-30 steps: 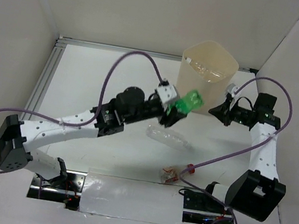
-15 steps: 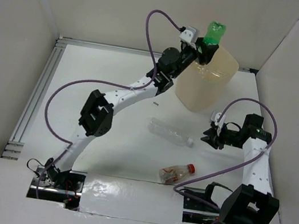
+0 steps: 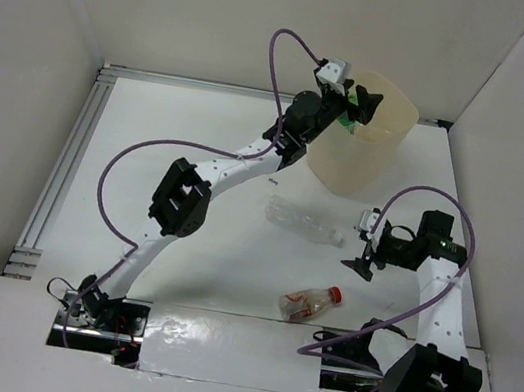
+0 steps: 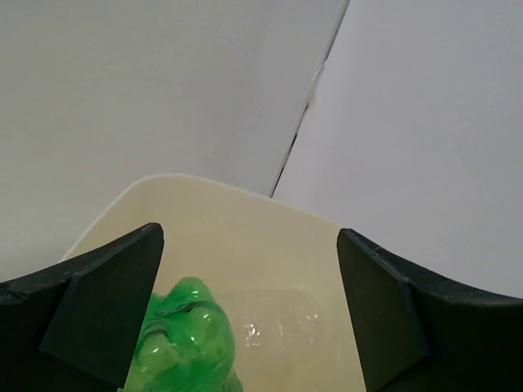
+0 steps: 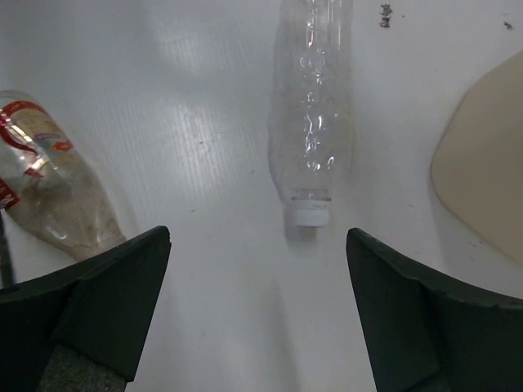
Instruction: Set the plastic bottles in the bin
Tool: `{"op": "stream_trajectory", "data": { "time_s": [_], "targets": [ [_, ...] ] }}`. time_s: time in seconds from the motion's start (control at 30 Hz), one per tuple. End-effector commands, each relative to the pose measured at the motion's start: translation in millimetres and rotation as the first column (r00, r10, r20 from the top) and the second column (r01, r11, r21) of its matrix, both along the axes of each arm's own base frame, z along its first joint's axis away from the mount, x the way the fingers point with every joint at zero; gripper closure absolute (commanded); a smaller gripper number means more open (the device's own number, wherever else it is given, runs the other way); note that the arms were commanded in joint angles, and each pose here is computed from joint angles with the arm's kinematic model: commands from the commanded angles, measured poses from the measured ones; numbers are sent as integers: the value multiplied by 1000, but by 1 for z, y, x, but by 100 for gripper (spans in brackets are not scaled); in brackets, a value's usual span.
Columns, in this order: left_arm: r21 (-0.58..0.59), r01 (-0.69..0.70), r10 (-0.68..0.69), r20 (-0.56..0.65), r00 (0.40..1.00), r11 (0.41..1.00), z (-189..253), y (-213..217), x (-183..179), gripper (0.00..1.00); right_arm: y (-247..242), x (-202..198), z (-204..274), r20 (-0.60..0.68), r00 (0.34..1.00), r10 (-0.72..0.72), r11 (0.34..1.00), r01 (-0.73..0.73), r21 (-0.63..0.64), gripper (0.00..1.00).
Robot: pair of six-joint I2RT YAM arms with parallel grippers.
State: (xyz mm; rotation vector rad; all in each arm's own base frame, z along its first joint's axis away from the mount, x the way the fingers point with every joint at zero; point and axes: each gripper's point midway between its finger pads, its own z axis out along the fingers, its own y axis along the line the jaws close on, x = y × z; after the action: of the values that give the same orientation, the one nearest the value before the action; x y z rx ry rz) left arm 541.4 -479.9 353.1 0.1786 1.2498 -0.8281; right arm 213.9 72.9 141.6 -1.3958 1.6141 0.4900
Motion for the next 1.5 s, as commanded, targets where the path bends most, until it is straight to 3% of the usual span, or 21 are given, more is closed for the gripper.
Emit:
{"op": "stream_trajectory", "data": {
  "time_s": [0.0,0.03,0.07,0.1,0.13,0.17,0.27,0.47,0.5,0.53,0.67,0.73,0.9,1.03,1.13,1.2,1.27,1.3,1.37,1.4,1.47],
  "targets": [
    [-96,24,-5,199,980,995,130,37,-45,0,5,29,5,136,991,3,1000,-6,22,5],
    [-34,4,3,178,984,999,112,40,-46,0,9,35,1,105,994,-22,999,18,38,5],
    [-15,-4,7,178,984,1000,114,49,-55,0,9,53,8,200,980,-20,1000,18,11,5],
    [2,-10,9,174,985,1000,115,60,-67,0,11,59,2,207,978,-14,1000,15,-5,5],
    [-36,-24,31,225,974,999,162,95,-102,0,11,66,-1,218,976,-18,999,27,-37,5],
    [74,-26,17,122,992,997,95,98,-105,0,22,68,-13,190,982,23,999,-14,-48,5],
    [193,-22,15,39,999,981,38,151,-163,0,38,86,-32,104,993,61,995,-53,-82,0],
    [324,20,44,-191,981,946,-77,228,-264,0,59,135,-54,100,994,44,987,-27,-157,0],
    [367,58,53,-285,957,928,-118,237,-282,0,66,135,-73,37,998,52,982,-45,-182,0],
    [362,84,37,-315,948,928,-131,246,-304,0,72,144,-82,11,1000,28,977,-25,-213,0],
    [350,108,27,-360,933,931,-148,256,-334,0,79,166,-93,49,999,-5,962,18,-272,0],
    [349,137,0,-366,930,927,-153,251,-347,0,84,166,-105,13,1000,5,957,-1,-291,5],
    [428,265,-84,-395,915,864,-182,221,-374,0,101,142,-104,-74,987,139,950,-154,-271,39],
    [468,322,-143,-378,915,823,-189,198,-385,0,122,108,-36,-59,953,297,944,-302,-136,56],
    [470,357,-191,-365,911,807,-187,181,-385,0,144,93,50,62,930,363,932,-364,-11,59],
    [468,371,-222,-343,913,802,-183,172,-385,0,153,86,101,113,935,337,936,-345,67,59],
    [484,389,-241,-341,909,784,-187,161,-384,0,158,95,166,248,929,273,942,-310,124,61],
    [479,396,-251,-339,907,784,-185,156,-384,0,154,94,170,227,941,251,947,-287,143,61],
    [492,415,-266,-346,900,765,-192,148,-384,0,155,103,210,325,925,197,949,-263,174,61],
    [499,427,-278,-347,896,754,-195,145,-386,0,148,116,214,299,948,111,963,-177,203,61],
    [492,435,-302,-328,895,754,-189,136,-384,0,130,139,245,387,922,-18,967,-82,240,59]
  ]
}}
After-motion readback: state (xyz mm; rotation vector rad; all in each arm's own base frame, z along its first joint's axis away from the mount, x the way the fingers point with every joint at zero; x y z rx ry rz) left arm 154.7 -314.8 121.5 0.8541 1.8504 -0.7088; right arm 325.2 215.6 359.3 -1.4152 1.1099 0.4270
